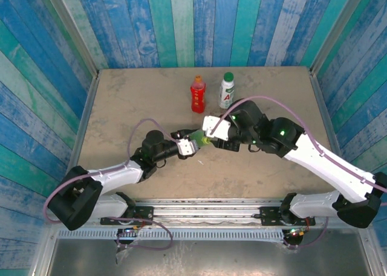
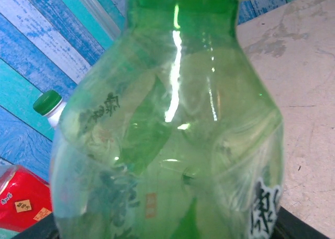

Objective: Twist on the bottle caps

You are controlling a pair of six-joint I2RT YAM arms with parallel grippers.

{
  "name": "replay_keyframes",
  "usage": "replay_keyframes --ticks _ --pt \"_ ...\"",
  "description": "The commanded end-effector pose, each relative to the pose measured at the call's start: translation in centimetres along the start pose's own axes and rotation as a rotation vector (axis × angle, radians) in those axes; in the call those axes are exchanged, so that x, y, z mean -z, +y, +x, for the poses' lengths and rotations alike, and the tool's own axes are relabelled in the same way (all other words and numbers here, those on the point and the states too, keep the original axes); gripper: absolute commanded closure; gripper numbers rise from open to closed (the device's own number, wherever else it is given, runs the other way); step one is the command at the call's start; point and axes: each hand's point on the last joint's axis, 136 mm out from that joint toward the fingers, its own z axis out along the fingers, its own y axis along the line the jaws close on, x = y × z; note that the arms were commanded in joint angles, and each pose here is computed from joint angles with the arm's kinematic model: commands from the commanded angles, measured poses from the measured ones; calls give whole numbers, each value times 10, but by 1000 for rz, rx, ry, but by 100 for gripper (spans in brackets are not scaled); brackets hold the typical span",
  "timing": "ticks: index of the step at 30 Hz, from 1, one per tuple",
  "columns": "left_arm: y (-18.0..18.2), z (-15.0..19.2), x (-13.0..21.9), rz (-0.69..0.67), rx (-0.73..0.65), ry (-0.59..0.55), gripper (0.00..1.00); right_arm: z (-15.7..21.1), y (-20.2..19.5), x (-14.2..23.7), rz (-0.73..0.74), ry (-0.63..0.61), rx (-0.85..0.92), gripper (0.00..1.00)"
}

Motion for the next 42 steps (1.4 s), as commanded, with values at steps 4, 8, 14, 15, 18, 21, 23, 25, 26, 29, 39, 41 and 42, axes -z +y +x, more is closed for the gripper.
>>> replay_keyframes --ticks 4,8,14,15,18,21,23,25,26,29,39,41,42 --pt "2 -19 5 10 -32 -56 40 11 19 -10 -62 66 417 42" --pt "2 -21 6 12 -31 -60 40 9 23 -17 -83 63 423 46" --pt "2 -20 5 17 -30 -53 40 3 23 -24 -98 53 375 58" --pt "2 -19 4 21 -25 -49 40 1 23 -24 -100 47 363 61" --pt "2 -20 4 24 -24 -51 40 0 23 -25 -102 47 348 70" --pt "2 -19 4 21 -23 -49 40 1 23 -26 -103 53 316 79" --pt "3 -19 4 13 -23 -51 40 2 24 -27 -102 58 275 83" --pt "7 -19 3 -8 -18 -48 40 0 21 -27 -85 51 191 84" --pt "10 -18 2 -22 -13 -44 40 -3 17 -27 -60 41 120 86" --pt "18 -14 -1 -65 -4 -24 40 -12 -9 -31 92 -16 -284 96" --pt "19 -8 -5 -63 -3 0 40 -8 -11 -37 98 -137 -1191 94" --pt "19 -6 -5 -61 -1 9 40 -8 -10 -30 80 -130 -1100 87" --pt "18 -6 -5 -61 -2 9 40 -10 -8 -25 67 -127 -1009 82"
